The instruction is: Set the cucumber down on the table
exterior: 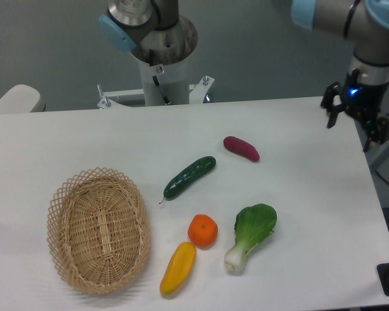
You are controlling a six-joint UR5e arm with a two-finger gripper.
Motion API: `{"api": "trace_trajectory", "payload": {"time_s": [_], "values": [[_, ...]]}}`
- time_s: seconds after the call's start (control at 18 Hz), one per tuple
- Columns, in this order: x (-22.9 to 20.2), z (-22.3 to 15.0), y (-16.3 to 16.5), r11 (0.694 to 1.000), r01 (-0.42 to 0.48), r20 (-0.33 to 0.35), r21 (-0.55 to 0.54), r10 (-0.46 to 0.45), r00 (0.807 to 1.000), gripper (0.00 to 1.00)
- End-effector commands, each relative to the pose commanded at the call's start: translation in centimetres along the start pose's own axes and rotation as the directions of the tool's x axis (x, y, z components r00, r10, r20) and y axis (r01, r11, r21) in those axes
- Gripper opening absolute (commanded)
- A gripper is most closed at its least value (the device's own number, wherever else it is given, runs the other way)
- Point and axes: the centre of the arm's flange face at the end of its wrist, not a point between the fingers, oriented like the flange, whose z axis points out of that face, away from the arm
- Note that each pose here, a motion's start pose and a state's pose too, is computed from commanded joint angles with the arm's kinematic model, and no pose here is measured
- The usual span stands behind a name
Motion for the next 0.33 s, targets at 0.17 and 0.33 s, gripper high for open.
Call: {"api": "trace_trajectory", "payload": {"time_s": [0.17,0.33], "values": [[0.35,0.1,0.62,1.0,-0.023,-0.004,-0.001,0.023,1.0,1.0],[0.36,0.24,0.4,1.0,-0.025,-0.004,0.002,0.025,1.0,1.0]]}}
